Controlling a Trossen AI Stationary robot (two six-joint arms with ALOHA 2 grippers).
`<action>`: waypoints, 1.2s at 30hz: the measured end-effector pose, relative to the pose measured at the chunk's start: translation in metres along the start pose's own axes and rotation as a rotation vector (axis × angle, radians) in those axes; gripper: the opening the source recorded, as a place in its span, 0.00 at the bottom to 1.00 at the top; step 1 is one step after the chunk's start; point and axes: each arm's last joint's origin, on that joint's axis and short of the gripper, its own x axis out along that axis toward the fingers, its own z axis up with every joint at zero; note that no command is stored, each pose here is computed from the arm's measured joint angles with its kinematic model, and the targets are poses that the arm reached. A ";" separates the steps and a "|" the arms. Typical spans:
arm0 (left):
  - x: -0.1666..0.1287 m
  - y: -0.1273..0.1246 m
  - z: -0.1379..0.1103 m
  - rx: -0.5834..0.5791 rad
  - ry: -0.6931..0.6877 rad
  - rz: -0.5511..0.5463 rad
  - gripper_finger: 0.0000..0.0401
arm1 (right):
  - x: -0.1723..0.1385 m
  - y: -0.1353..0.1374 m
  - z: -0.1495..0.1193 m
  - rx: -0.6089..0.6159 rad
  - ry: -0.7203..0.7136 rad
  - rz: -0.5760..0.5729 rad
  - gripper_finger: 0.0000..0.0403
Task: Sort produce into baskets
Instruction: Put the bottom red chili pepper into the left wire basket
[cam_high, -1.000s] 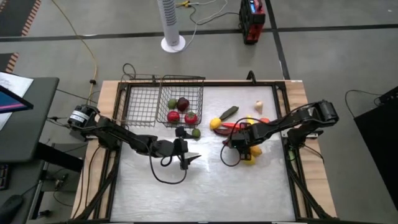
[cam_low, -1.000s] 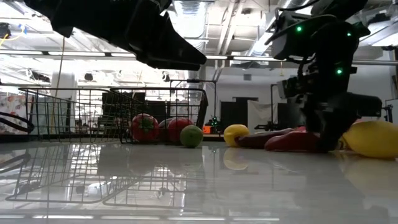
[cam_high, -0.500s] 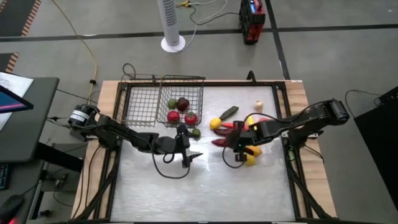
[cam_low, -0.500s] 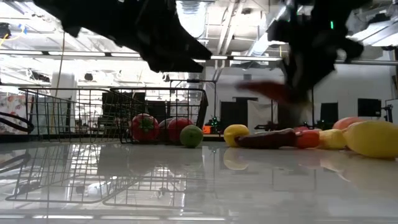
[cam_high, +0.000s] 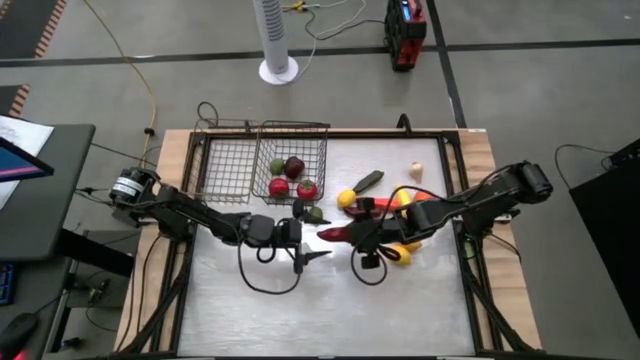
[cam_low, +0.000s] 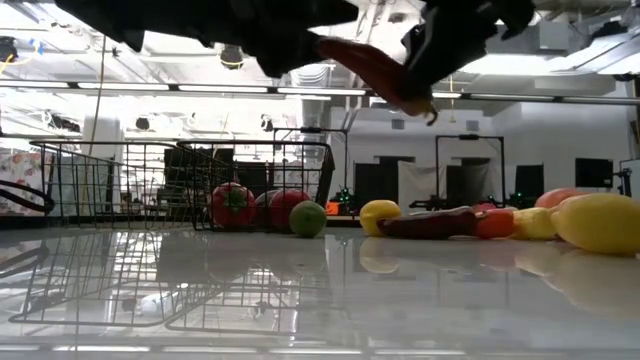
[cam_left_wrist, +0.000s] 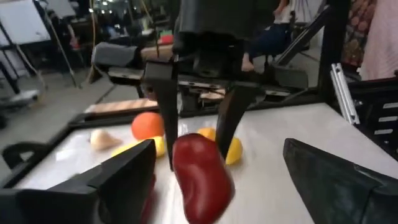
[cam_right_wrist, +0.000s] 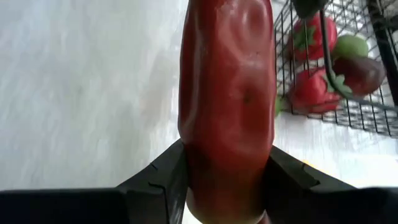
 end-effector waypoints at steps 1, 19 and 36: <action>0.000 0.000 0.000 0.007 -0.003 0.010 0.83 | -0.001 0.000 0.001 0.000 -0.006 0.000 0.47; 0.000 0.001 0.001 0.063 -0.002 0.052 0.49 | -0.007 -0.001 0.014 0.012 -0.078 -0.001 0.47; 0.000 0.002 0.001 0.045 -0.007 0.082 0.39 | -0.007 -0.002 0.014 0.052 -0.077 0.002 0.58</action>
